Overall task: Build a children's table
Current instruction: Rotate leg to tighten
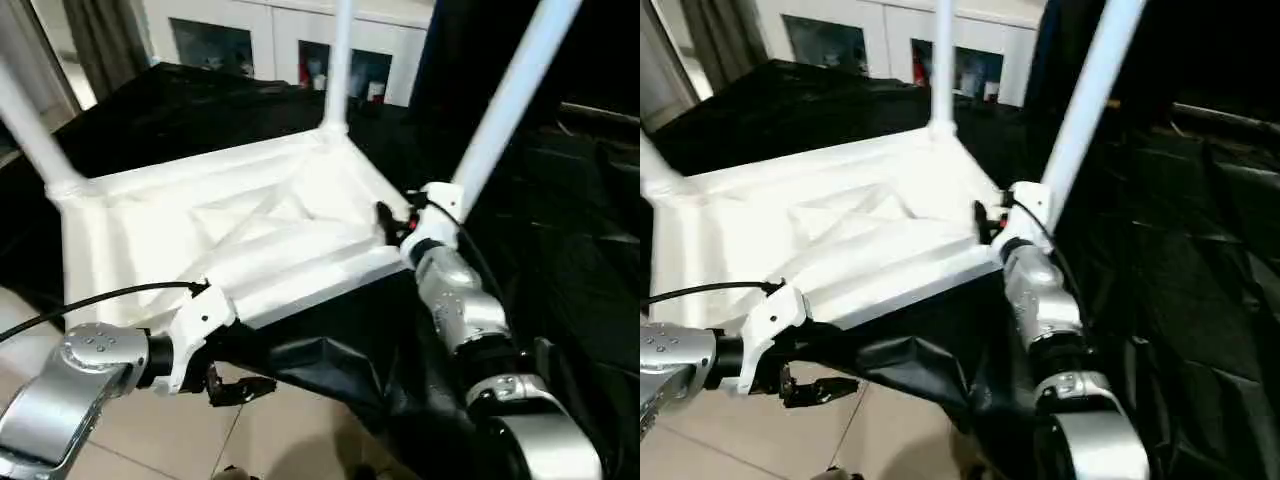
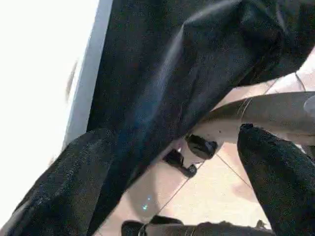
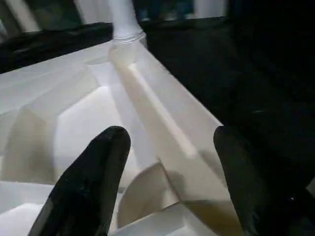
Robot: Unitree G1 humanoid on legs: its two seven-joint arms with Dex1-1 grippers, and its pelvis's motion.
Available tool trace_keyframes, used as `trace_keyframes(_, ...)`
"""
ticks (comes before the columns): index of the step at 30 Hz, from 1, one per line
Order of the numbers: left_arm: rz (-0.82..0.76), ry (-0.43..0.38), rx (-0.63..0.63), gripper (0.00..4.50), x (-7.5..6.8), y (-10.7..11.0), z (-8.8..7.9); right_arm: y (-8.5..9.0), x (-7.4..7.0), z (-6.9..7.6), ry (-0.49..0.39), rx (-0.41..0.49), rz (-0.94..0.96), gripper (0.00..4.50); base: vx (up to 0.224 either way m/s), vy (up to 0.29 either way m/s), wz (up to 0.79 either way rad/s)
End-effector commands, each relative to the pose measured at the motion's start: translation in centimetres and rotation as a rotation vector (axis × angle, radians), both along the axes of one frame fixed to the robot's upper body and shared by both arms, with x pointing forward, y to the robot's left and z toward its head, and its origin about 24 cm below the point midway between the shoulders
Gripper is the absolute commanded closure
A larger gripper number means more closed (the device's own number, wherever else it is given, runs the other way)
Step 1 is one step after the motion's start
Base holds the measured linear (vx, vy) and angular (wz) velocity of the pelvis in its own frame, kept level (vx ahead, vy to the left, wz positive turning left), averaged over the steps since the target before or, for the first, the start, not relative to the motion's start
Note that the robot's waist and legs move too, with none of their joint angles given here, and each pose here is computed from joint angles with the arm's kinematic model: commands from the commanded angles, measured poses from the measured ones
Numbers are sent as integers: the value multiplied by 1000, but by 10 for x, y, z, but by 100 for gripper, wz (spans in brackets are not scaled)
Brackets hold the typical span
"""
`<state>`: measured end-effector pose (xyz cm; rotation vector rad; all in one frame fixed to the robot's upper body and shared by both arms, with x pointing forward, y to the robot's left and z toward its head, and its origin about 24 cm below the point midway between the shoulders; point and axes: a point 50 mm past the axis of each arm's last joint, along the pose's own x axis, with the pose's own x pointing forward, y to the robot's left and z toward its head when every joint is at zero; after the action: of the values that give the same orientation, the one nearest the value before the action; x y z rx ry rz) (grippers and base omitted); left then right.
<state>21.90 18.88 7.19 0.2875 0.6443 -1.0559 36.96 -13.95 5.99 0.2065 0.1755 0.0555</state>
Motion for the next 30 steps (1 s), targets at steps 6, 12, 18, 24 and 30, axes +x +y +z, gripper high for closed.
trace_keyframes(6,34,-44,59,0,5,6,1,-84,4,16,-45,-56,-281,140,0,0,0)
trace_keyframes(12,36,-125,38,0,15,3,6,-122,0,25,-54,-100,-396,140,0,0,0)
trace_keyframes(18,-23,-164,-37,0,12,-6,12,-145,-5,28,-54,-120,-464,140,0,0,0)
trace_keyframes(24,-16,-176,-92,0,-1,6,12,-136,-8,22,-71,-113,-352,140,0,0,0)
trace_keyframes(30,97,-361,-239,0,-3,27,25,-114,-26,8,-92,-142,-174,140,0,0,0)
